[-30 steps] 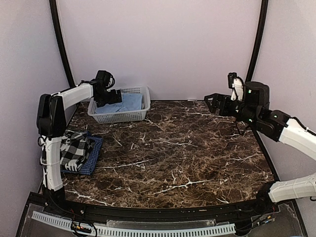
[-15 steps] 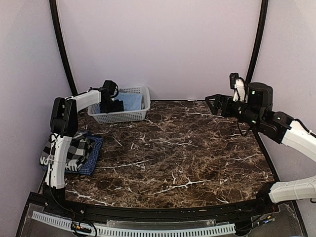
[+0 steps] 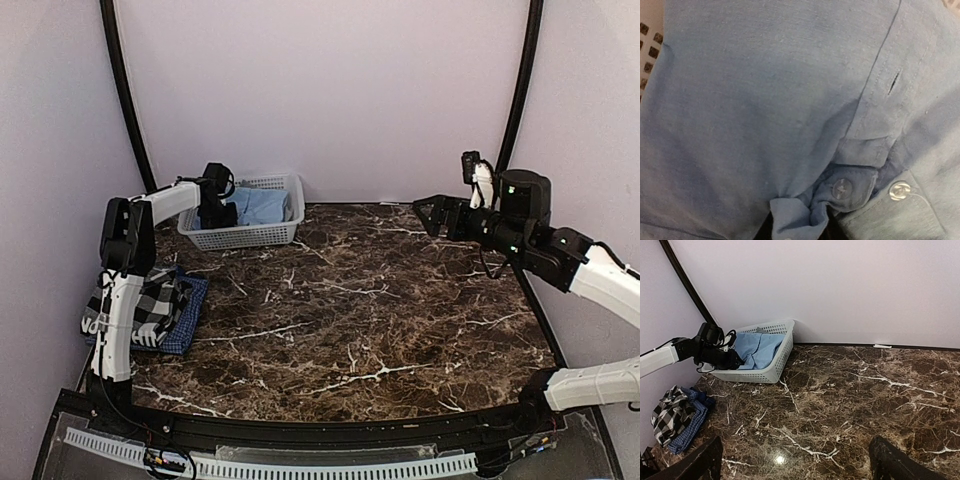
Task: Fold and stack the long sleeve shirts
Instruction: Pick up the crumpled shirt from the bin.
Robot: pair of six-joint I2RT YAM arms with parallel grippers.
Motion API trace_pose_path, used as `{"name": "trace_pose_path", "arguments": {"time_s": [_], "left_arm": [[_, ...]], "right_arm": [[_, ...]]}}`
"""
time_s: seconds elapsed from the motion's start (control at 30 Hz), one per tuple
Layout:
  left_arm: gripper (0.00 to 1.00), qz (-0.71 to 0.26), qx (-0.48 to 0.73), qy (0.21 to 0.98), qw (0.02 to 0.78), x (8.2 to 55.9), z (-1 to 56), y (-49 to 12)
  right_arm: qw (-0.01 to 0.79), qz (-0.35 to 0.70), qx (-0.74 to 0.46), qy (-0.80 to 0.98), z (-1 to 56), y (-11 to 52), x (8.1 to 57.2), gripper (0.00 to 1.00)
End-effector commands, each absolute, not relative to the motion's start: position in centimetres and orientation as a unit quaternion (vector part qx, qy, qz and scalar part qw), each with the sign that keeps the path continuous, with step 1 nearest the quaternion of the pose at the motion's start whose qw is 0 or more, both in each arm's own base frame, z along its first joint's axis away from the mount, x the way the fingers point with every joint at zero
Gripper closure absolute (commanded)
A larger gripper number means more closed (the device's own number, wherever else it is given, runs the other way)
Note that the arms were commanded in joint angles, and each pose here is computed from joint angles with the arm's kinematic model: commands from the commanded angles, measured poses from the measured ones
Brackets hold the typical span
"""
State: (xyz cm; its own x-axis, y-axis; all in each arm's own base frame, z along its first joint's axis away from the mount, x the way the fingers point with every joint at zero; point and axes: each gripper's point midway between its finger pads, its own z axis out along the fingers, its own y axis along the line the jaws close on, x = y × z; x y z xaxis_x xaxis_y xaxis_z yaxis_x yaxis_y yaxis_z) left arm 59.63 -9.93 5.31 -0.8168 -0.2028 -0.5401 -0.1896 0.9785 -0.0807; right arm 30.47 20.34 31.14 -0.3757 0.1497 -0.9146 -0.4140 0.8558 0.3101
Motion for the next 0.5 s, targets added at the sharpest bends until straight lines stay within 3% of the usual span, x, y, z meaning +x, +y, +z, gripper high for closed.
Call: {"name": "trace_pose_path", "arguments": {"time_s": [0.0,0.2,0.47], "left_arm": [[0.83,0.034,-0.113,0.965,0.234,57.2,3.3,-6.8],[0.99,0.049,-0.125,0.962,0.238,56.9,4.4,-4.8],[1.0,0.064,-0.14,0.954,0.259,56.9,6.9,-2.1]], "right_arm": [[0.551,0.274,-0.085,0.784,31.1,21.0,30.4,0.01],[0.546,0.282,-0.088,0.784,30.6,21.4,30.4,0.01],[0.535,0.289,-0.098,0.788,29.9,22.4,30.8,0.01]]}}
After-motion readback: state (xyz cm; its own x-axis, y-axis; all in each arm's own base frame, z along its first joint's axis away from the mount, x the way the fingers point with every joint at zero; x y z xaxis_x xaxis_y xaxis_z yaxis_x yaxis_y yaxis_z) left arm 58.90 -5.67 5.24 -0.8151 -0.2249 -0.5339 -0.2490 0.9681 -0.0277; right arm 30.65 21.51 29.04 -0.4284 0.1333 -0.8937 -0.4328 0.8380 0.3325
